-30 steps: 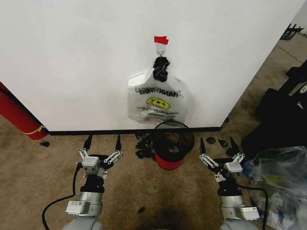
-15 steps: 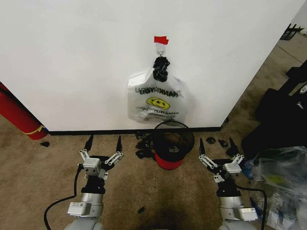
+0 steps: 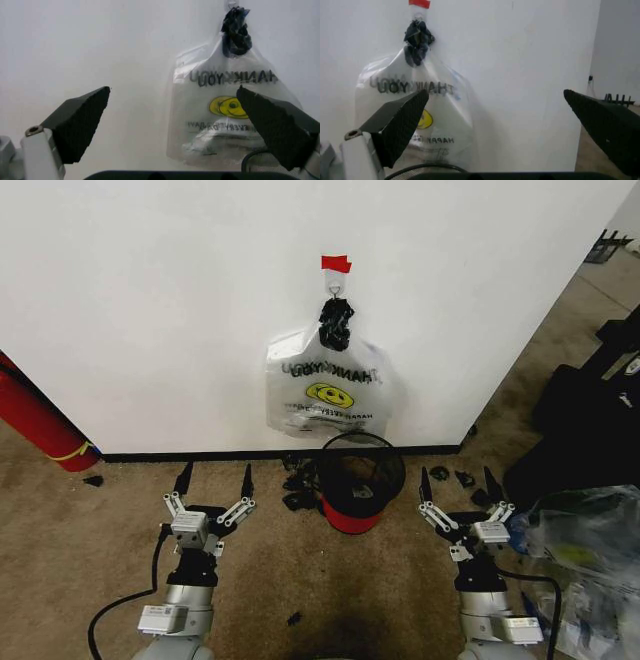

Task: Pick up the garbage bag from the wall and place it over the trash bin.

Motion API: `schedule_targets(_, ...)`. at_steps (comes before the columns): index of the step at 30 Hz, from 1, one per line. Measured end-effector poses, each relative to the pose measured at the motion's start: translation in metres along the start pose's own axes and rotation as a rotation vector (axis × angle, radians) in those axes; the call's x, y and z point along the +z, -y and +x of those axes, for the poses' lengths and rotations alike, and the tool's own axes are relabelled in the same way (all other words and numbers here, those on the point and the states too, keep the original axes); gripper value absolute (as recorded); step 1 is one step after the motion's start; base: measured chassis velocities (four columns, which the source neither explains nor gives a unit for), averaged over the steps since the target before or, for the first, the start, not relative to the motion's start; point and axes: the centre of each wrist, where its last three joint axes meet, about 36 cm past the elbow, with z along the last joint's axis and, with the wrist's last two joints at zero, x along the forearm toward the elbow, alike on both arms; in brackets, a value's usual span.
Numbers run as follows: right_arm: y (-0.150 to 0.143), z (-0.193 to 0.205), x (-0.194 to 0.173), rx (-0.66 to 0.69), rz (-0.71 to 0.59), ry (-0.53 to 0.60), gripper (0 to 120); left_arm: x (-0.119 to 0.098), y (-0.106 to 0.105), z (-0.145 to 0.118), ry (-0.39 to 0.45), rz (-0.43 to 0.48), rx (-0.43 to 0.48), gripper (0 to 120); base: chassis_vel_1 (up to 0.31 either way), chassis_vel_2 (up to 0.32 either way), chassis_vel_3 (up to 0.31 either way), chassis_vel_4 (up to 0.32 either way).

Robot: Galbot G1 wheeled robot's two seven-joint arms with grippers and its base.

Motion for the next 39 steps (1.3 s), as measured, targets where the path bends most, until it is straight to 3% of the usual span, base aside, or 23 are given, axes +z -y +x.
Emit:
schedule_targets(32,0.001,0.007,-0.002,-0.030,0.043,-0.016,100,-0.004,-0.003,-0.008,0.035,0.034,0.008,100,0.000,0.000,0.000,0.000)
schedule_targets(39,0.018,-0.004,0.008,-0.096,0.159,0.017,100,-0.005,-0.005,-0.007,0.034,0.026,0.010,100,0.000,0.000,0.000,0.000)
